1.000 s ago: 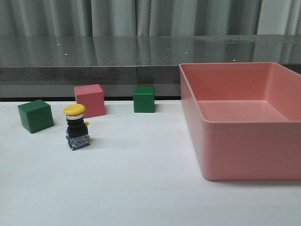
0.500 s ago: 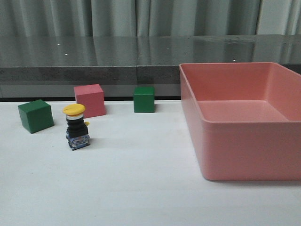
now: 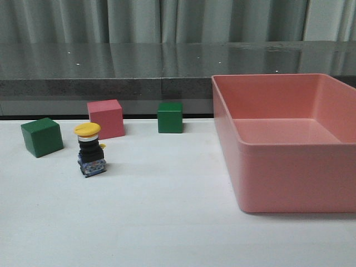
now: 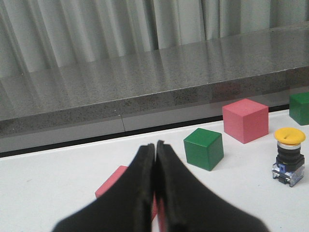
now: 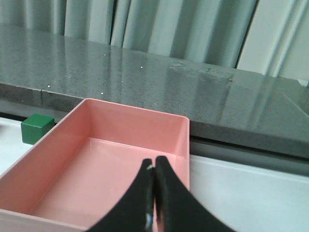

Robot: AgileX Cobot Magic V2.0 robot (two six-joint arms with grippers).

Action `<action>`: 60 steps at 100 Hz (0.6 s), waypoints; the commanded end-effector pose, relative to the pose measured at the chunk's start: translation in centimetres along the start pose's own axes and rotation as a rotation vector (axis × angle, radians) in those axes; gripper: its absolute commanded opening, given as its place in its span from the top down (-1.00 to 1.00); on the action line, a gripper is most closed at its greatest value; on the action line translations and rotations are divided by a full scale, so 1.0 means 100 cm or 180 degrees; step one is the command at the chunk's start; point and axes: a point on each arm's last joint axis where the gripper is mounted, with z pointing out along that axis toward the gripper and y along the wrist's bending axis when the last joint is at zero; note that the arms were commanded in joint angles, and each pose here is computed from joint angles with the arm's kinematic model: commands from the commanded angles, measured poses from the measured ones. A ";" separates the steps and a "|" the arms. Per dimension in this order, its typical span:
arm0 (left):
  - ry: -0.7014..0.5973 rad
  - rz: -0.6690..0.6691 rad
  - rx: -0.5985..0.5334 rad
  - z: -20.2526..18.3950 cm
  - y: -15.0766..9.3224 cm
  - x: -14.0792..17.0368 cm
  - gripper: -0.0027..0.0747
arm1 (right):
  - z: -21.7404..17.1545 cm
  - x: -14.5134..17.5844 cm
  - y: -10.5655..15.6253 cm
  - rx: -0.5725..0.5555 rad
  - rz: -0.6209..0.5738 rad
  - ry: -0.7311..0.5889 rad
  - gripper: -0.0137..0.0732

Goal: Place and stand button with both arms

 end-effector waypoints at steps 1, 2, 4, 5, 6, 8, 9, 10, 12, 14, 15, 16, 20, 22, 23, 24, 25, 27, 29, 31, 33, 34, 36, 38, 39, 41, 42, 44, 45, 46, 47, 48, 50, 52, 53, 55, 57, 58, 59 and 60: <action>-0.0220 -0.0036 -0.0014 -0.001 -0.002 0.006 0.98 | -0.005 0.001 -0.002 0.0105 0.0217 -0.0408 0.83; -0.0220 -0.0036 -0.0014 -0.001 -0.002 0.006 0.98 | -0.005 0.004 -0.001 0.0102 0.0259 -0.0401 0.83; -0.0220 -0.0036 -0.0014 -0.001 -0.002 0.006 0.98 | -0.006 0.006 -0.001 0.0101 0.0298 -0.0424 0.83; -0.0220 -0.0036 -0.0014 -0.001 -0.002 0.006 0.98 | -0.006 0.009 0.000 0.0096 0.0308 -0.0409 0.83; -0.0220 -0.0036 -0.0014 -0.001 -0.002 0.006 0.98 | -0.007 0.010 0.000 0.0096 0.0321 -0.0426 0.83; -0.0220 -0.0036 -0.0014 -0.001 -0.002 0.006 0.98 | -0.007 0.015 0.000 0.0093 0.0359 -0.0417 0.83; -0.0220 -0.0036 -0.0014 -0.001 -0.002 0.006 0.98 | -0.007 0.017 0.001 0.0090 0.0371 -0.0420 0.83; -0.0220 -0.0036 -0.0014 -0.001 -0.002 0.006 0.98 | -0.008 0.018 0.001 0.0090 0.0376 -0.0422 0.83; -0.0220 -0.0036 -0.0014 -0.001 -0.002 0.006 0.98 | -0.008 0.022 0.001 0.0089 0.0390 -0.0418 0.83; -0.0220 -0.0036 -0.0014 -0.001 -0.002 0.006 0.98 | -0.009 0.026 0.002 0.0089 0.0397 -0.0418 0.83; -0.0220 -0.0036 -0.0014 -0.001 -0.002 0.006 0.98 | -0.009 0.027 0.002 0.0088 0.0402 -0.0416 0.83; -0.0220 -0.0036 -0.0014 -0.001 -0.002 0.006 0.98 | -0.009 0.029 0.002 0.0088 0.0401 -0.0417 0.83; -0.0220 -0.0036 -0.0014 -0.001 -0.002 0.006 0.98 | -0.010 0.034 0.003 0.0090 0.0405 -0.0437 0.83; -0.0220 -0.0036 -0.0014 -0.001 -0.002 0.006 0.98 | -0.010 0.037 0.003 0.0090 0.0405 -0.0438 0.83; -0.0220 -0.0036 -0.0014 -0.001 -0.002 0.006 0.98 | -0.010 0.040 0.003 0.0091 0.0405 -0.0447 0.83; -0.0220 -0.0036 -0.0014 -0.001 -0.002 0.006 0.98 | -0.010 0.041 0.004 0.0091 0.0405 -0.0450 0.83; -0.0220 -0.0036 -0.0014 -0.001 -0.002 0.006 0.98 | -0.010 0.041 0.004 0.0093 0.0404 -0.0475 0.83; -0.0220 -0.0036 -0.0014 -0.001 -0.002 0.006 0.98 | -0.010 0.043 0.004 0.0094 0.0404 -0.0480 0.83; -0.0220 -0.0036 -0.0014 -0.001 -0.002 0.006 0.98 | -0.010 0.044 0.004 0.0089 0.0405 -0.0423 0.83; -0.0220 -0.0036 -0.0014 -0.001 -0.002 0.006 0.98 | -0.010 0.044 0.004 0.0088 0.0405 -0.0405 0.83; -0.0220 -0.0036 -0.0014 -0.001 -0.002 0.006 0.98 | -0.011 0.044 0.004 0.0089 0.0405 -0.0420 0.83; -0.0220 -0.0036 -0.0014 -0.001 -0.002 0.006 0.98 | -0.010 0.044 0.004 0.0089 0.0405 -0.0421 0.83; -0.0220 -0.0036 -0.0014 -0.001 -0.002 0.006 0.98 | -0.010 0.044 0.004 0.0089 0.0405 -0.0421 0.83; -0.0220 -0.0036 -0.0014 -0.001 -0.002 0.006 0.98 | -0.010 0.044 0.004 0.0088 0.0405 -0.0407 0.83; -0.0220 -0.0036 -0.0014 -0.001 -0.002 0.006 0.98 | -0.010 0.044 0.004 0.0087 0.0405 -0.0401 0.83; -0.0220 -0.0036 -0.0014 -0.001 -0.002 0.006 0.98 | -0.010 0.044 0.004 0.0087 0.0405 -0.0401 0.83; -0.0220 -0.0036 -0.0014 -0.001 -0.002 0.006 0.98 | -0.010 0.044 0.004 0.0087 0.0405 -0.0401 0.83; -0.0220 -0.0036 -0.0014 -0.001 -0.002 0.006 0.98 | -0.010 0.044 0.004 0.0087 0.0405 -0.0401 0.83; -0.0220 -0.0036 -0.0014 -0.001 -0.002 0.006 0.98 | -0.010 0.044 0.004 0.0087 0.0405 -0.0401 0.83; -0.0220 -0.0036 -0.0014 -0.001 -0.002 0.006 0.98 | -0.010 0.044 0.004 0.0087 0.0405 -0.0401 0.83; -0.0220 -0.0036 -0.0014 -0.001 -0.002 0.006 0.98 | -0.010 0.044 0.004 0.0087 0.0405 -0.0401 0.83; -0.0220 -0.0036 -0.0014 -0.001 -0.002 0.006 0.98 | -0.010 0.044 0.004 0.0087 0.0405 -0.0401 0.83; -0.0220 -0.0036 -0.0014 -0.001 -0.002 0.006 0.98 | -0.010 0.044 0.004 0.0087 0.0405 -0.0401 0.83; -0.0220 -0.0036 -0.0014 -0.001 -0.002 0.006 0.98 | -0.010 0.044 0.004 0.0087 0.0405 -0.0401 0.83; -0.0220 -0.0036 -0.0014 -0.001 -0.002 0.006 0.98 | -0.010 0.044 0.004 0.0087 0.0405 -0.0401 0.83; -0.0220 -0.0036 -0.0014 -0.001 -0.002 0.006 0.98 | -0.010 0.044 0.004 0.0087 0.0405 -0.0401 0.83; -0.0220 -0.0036 -0.0014 -0.001 -0.002 0.006 0.98 | -0.010 0.044 0.004 0.0087 0.0405 -0.0401 0.83; -0.0220 -0.0036 -0.0014 -0.001 -0.002 0.006 0.98 | -0.010 0.044 0.004 0.0087 0.0405 -0.0401 0.83; -0.0220 -0.0036 -0.0014 -0.001 -0.002 0.006 0.98 | -0.010 0.044 0.004 0.0087 0.0405 -0.0401 0.83; -0.0220 -0.0036 -0.0014 -0.001 -0.002 0.006 0.98 | -0.010 0.044 0.004 0.0087 0.0405 -0.0401 0.83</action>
